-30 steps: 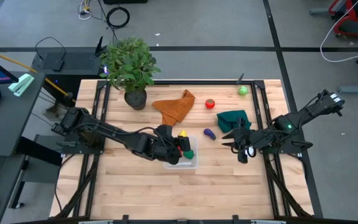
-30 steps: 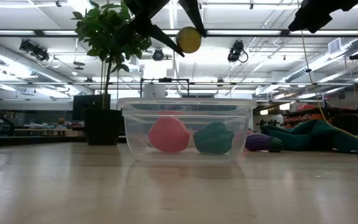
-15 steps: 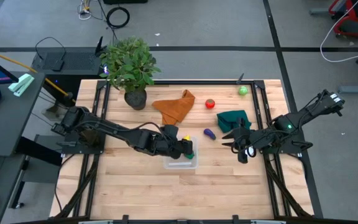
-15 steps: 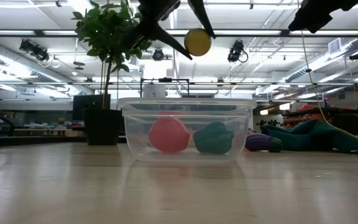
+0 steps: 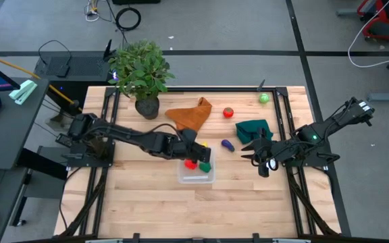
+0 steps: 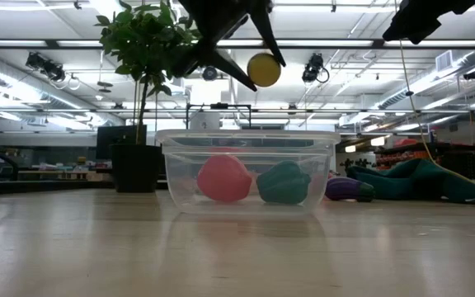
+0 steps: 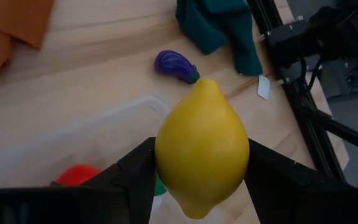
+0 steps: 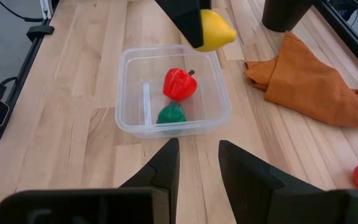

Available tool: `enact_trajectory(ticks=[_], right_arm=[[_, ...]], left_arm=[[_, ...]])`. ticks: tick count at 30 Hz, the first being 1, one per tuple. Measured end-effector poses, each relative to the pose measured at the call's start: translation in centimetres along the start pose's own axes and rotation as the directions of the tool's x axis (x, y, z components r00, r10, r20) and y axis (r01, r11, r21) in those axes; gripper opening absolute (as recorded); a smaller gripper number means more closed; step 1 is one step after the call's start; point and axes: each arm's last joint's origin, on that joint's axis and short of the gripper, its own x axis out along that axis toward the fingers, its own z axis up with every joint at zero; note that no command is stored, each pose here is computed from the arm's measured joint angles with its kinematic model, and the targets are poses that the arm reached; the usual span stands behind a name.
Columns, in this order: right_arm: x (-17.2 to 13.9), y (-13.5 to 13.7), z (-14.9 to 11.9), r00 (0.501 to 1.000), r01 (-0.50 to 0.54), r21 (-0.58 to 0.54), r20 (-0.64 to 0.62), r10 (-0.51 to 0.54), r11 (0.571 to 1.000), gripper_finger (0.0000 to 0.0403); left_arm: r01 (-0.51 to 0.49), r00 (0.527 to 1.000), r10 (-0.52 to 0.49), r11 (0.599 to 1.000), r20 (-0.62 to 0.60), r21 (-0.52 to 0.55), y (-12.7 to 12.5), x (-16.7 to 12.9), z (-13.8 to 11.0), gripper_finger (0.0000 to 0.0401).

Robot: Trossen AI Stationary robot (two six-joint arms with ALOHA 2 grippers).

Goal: Pick and placing Produce into tupperware
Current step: Put the lemon into the transparent bin

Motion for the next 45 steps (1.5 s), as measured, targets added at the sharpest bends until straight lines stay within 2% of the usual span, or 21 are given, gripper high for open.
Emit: enact_trajectory(ticks=[5,10,16,20,27,35,40,45], right_arm=[[0.0,0.0,0.0,1.000,0.000,0.000,0.000,0.000,1.000,0.0077],[0.0,0.0,0.0,1.000,0.001,-0.002,-0.003,-0.001,1.000,0.0077],[0.0,0.0,0.0,1.000,0.001,0.021,-0.003,-0.001,1.000,0.0077],[0.0,0.0,0.0,1.000,0.001,0.018,-0.003,-0.001,1.000,0.0077],[0.0,0.0,-0.1,1.000,0.002,0.012,-0.006,-0.002,1.000,0.0077],[0.0,0.0,-0.1,1.000,0.002,0.009,-0.007,-0.002,1.000,0.0077],[0.0,0.0,-0.1,1.000,0.002,0.008,-0.007,-0.002,1.000,0.0077],[0.0,0.0,-0.1,1.000,0.004,0.007,-0.009,-0.003,1.000,0.0077]], left_arm=[[-0.011,0.999,0.013,0.998,-0.030,0.062,-0.6,0.6,0.9,0.0211],[-0.109,0.981,0.139,0.971,-0.133,0.212,-2.3,2.8,1.6,0.0211],[-0.245,0.917,0.324,0.918,-0.234,0.311,-3.1,4.6,2.6,0.0211],[-0.256,0.883,0.353,0.915,-0.310,0.312,-2.5,5.9,2.5,0.0211],[-0.309,0.837,0.427,0.885,-0.343,0.348,-1.3,8.7,0.5,0.0211],[-0.318,0.822,0.446,0.875,-0.353,0.365,-1.0,9.6,-0.7,0.0211],[-0.352,0.794,0.489,0.854,-0.362,0.383,-0.2,10.6,-1.4,0.0211],[-0.369,0.796,0.493,0.855,-0.352,0.364,-0.1,11.0,-1.5,0.0224]])
